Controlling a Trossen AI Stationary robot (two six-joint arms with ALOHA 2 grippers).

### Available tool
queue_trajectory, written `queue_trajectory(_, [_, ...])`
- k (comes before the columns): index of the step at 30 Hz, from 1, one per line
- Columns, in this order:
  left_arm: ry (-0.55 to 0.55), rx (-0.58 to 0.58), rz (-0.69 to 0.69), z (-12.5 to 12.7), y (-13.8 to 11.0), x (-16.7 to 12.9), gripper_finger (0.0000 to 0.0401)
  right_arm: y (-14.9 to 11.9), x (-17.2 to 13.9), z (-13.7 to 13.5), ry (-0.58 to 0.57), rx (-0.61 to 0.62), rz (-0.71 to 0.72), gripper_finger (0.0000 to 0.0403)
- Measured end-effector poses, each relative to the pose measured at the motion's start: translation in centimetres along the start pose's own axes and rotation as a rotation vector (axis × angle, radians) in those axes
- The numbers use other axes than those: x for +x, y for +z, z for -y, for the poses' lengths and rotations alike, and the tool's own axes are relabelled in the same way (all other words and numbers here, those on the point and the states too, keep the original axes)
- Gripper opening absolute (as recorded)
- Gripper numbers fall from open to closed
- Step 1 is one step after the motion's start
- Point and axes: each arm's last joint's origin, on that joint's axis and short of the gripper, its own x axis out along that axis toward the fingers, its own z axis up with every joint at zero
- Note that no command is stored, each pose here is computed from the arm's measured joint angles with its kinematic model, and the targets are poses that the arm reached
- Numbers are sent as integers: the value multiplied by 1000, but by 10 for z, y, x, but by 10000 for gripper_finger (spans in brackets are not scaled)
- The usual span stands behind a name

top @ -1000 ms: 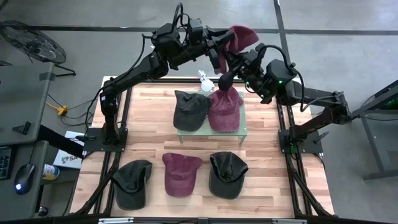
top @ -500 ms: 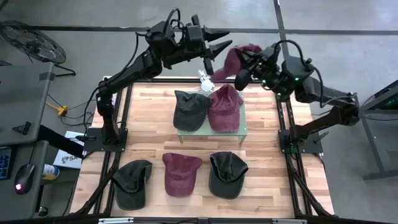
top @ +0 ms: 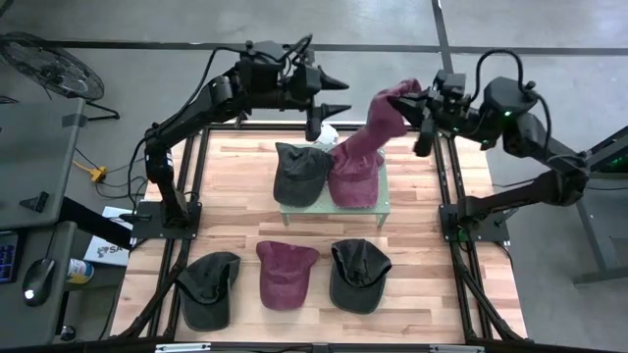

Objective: Pick & Place hat
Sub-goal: Stack the top red cap on top of the red cap on the shelf

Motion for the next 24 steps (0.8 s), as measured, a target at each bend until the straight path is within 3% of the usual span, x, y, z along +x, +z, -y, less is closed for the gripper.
queue_trajectory(10, [-147,-71,-9,5,-6,6,211,-5,-10,23,212,89,-167,0])
queue_trajectory(18, [-292,-134,-11,10,-13,14,211,-11,-2,32,476,88,-263,0])
queue_trajectory(24, [-333,-151,-24,11,-19,22,211,-15,1,36,657,120,-330,0])
